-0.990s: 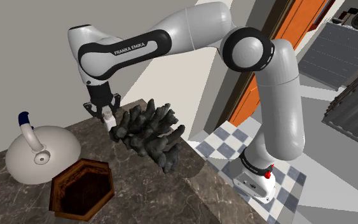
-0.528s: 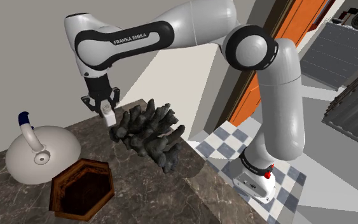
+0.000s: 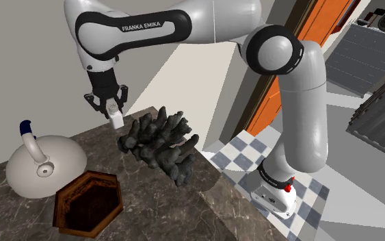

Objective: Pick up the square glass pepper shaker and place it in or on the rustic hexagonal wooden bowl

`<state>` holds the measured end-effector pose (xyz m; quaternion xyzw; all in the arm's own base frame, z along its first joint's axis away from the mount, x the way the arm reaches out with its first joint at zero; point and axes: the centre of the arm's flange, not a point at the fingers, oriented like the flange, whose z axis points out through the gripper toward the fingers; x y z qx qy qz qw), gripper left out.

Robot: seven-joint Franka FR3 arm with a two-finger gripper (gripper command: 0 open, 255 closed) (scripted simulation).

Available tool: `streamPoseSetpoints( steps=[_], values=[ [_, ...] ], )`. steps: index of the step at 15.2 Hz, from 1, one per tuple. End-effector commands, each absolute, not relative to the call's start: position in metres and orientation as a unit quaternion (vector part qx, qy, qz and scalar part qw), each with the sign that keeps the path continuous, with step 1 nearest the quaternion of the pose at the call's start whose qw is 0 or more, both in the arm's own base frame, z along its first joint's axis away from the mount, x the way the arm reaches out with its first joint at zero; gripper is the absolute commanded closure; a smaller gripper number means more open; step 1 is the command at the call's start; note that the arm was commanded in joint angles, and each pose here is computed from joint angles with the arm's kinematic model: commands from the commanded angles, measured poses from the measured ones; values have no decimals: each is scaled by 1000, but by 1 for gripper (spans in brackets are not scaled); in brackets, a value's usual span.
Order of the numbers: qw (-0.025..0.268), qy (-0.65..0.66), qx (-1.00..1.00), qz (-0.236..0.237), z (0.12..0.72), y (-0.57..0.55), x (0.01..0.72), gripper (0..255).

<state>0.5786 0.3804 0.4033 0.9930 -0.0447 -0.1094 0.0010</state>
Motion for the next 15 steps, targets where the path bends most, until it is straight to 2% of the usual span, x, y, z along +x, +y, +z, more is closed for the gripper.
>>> streamPoseSetpoints(
  steps=[1,15],
  values=[
    [1,-45,993,-110,415,381,579,255],
    [1,-45,993,-110,489,381,579,255]
  ],
)
